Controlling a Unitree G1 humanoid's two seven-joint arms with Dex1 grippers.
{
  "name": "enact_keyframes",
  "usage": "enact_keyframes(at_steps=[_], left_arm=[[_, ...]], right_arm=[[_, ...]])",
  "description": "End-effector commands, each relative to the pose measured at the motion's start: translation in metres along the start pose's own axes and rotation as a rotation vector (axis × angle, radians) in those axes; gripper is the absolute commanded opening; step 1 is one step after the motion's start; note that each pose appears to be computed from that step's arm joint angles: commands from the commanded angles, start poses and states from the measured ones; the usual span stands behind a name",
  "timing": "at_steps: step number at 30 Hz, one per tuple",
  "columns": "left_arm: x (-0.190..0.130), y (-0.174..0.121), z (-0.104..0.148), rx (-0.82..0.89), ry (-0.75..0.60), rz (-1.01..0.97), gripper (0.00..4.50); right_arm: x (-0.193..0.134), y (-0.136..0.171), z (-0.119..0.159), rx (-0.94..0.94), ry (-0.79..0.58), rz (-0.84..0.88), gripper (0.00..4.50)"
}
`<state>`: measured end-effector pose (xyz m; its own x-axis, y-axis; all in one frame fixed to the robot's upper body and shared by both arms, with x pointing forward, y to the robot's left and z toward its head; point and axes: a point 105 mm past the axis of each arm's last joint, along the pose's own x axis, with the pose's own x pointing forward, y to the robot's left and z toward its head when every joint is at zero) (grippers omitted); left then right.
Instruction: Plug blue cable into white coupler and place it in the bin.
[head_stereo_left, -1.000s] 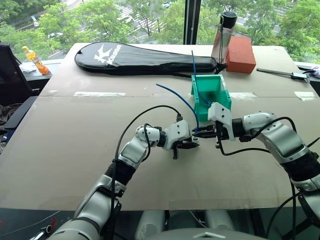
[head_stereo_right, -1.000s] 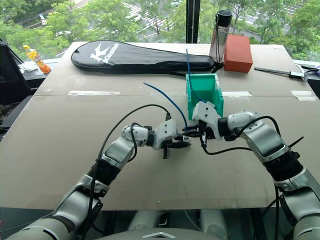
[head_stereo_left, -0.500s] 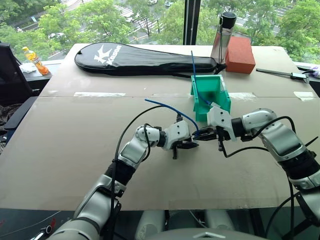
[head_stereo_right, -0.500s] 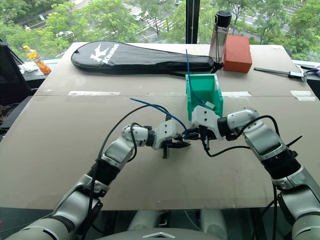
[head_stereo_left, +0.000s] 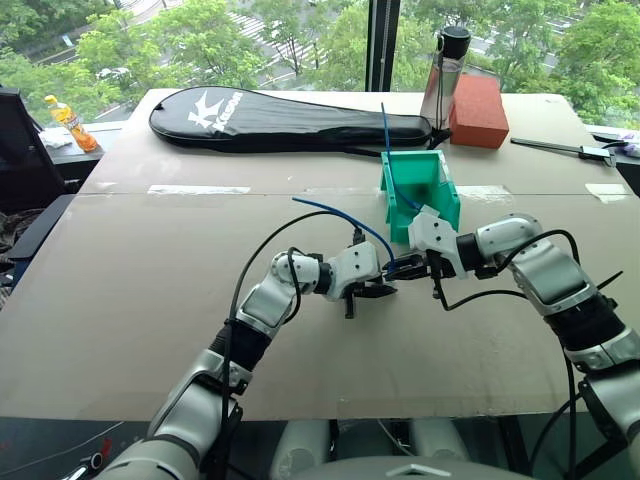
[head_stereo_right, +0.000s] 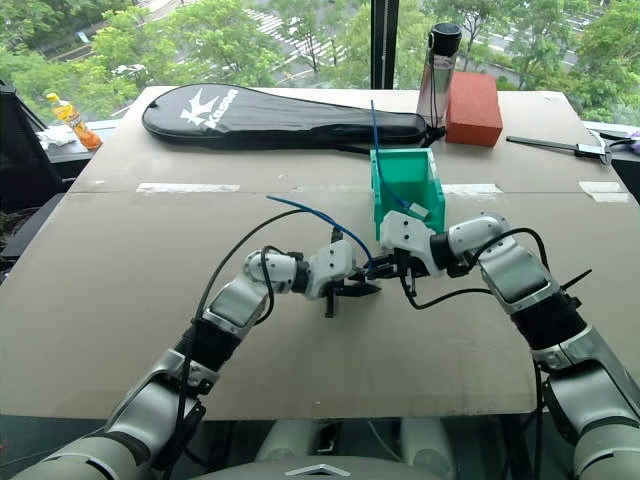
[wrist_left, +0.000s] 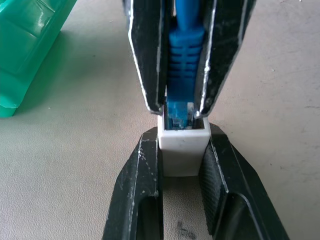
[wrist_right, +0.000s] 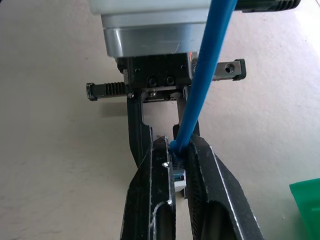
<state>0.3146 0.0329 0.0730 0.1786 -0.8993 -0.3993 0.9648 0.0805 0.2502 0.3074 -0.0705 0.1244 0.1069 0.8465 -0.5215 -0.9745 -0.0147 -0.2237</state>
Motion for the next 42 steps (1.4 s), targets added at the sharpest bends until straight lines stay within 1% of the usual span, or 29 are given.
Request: enact_keyframes(at_steps=[1, 4, 5, 7, 8, 9, 11, 13, 15, 17, 19, 20, 23, 27, 31, 35, 38, 39, 41, 42], left_arm=[[-0.002, -0.002, -0.002, -0.01, 0.004, 0.002, 0.37], [-0.002, -0.002, -0.003, -0.013, 0.003, 0.006, 0.37], [-0.002, -0.002, -0.003, -0.014, 0.003, 0.007, 0.37], [-0.004, -0.003, -0.002, -0.018, -0.007, 0.01, 0.37], [-0.005, -0.003, 0.0, -0.016, -0.017, 0.013, 0.37], [-0.007, -0.003, 0.004, -0.027, -0.038, 0.014, 0.37], [-0.01, -0.002, 0.012, -0.058, -0.073, 0.022, 0.37], [-0.015, 0.001, 0.022, -0.068, -0.102, 0.035, 0.37], [-0.02, 0.005, 0.035, -0.096, -0.138, 0.061, 0.37], [-0.027, 0.013, 0.049, -0.151, -0.172, 0.093, 0.37], [-0.035, 0.025, 0.065, -0.225, -0.202, 0.125, 0.37], [-0.038, 0.031, 0.074, -0.275, -0.219, 0.126, 0.37], [-0.042, 0.056, 0.093, -0.422, -0.195, 0.171, 0.37], [-0.032, 0.085, 0.122, -0.535, -0.191, 0.179, 0.37], [-0.013, 0.103, 0.124, -0.589, -0.115, 0.216, 0.37], [0.02, 0.12, 0.131, -0.578, -0.076, 0.264, 0.37], [0.034, 0.129, 0.13, -0.571, -0.068, 0.324, 0.37], [0.037, 0.13, 0.131, -0.565, -0.072, 0.332, 0.37], [0.04, 0.131, 0.131, -0.554, -0.066, 0.336, 0.37], [0.041, 0.131, 0.13, -0.552, -0.063, 0.338, 0.37]], right_arm=[[0.015, 0.019, -0.041, 0.08, 0.121, 0.065, 0.0], [0.021, 0.025, -0.05, 0.087, 0.121, 0.064, 0.0], [0.021, 0.016, -0.045, 0.063, 0.09, 0.007, 0.0], [0.011, -0.006, -0.01, 0.037, -0.083, -0.12, 0.0], [0.003, -0.012, 0.002, 0.012, -0.129, -0.167, 0.68], [-0.006, -0.017, 0.013, -0.03, -0.164, -0.223, 0.86], [-0.022, -0.017, 0.034, -0.067, -0.239, -0.285, 1.78], [-0.039, -0.01, 0.054, -0.072, -0.329, -0.335, 2.71], [-0.057, 0.003, 0.071, -0.091, -0.389, -0.385, 2.71], [-0.073, 0.014, 0.08, -0.066, -0.421, -0.455, 2.71], [-0.083, 0.026, 0.076, -0.035, -0.396, -0.533, 2.71], [-0.087, 0.033, 0.068, -0.019, -0.356, -0.57, 2.71], [-0.097, 0.049, 0.05, 0.044, -0.281, -0.688, 2.71], [-0.112, 0.061, 0.028, 0.132, -0.211, -0.833, 2.71], [-0.121, 0.068, 0.016, 0.177, -0.171, -0.917, 2.71], [-0.143, 0.066, 0.002, 0.225, -0.161, -1.101, 2.71], [-0.162, 0.064, -0.003, 0.293, -0.245, -1.217, 2.71], [-0.16, 0.066, -0.001, 0.308, -0.272, -1.191, 2.98], [-0.156, 0.068, 0.0, 0.288, -0.249, -1.143, 3.53], [-0.155, 0.068, 0.0, 0.282, -0.246, -1.128, 4.0]])
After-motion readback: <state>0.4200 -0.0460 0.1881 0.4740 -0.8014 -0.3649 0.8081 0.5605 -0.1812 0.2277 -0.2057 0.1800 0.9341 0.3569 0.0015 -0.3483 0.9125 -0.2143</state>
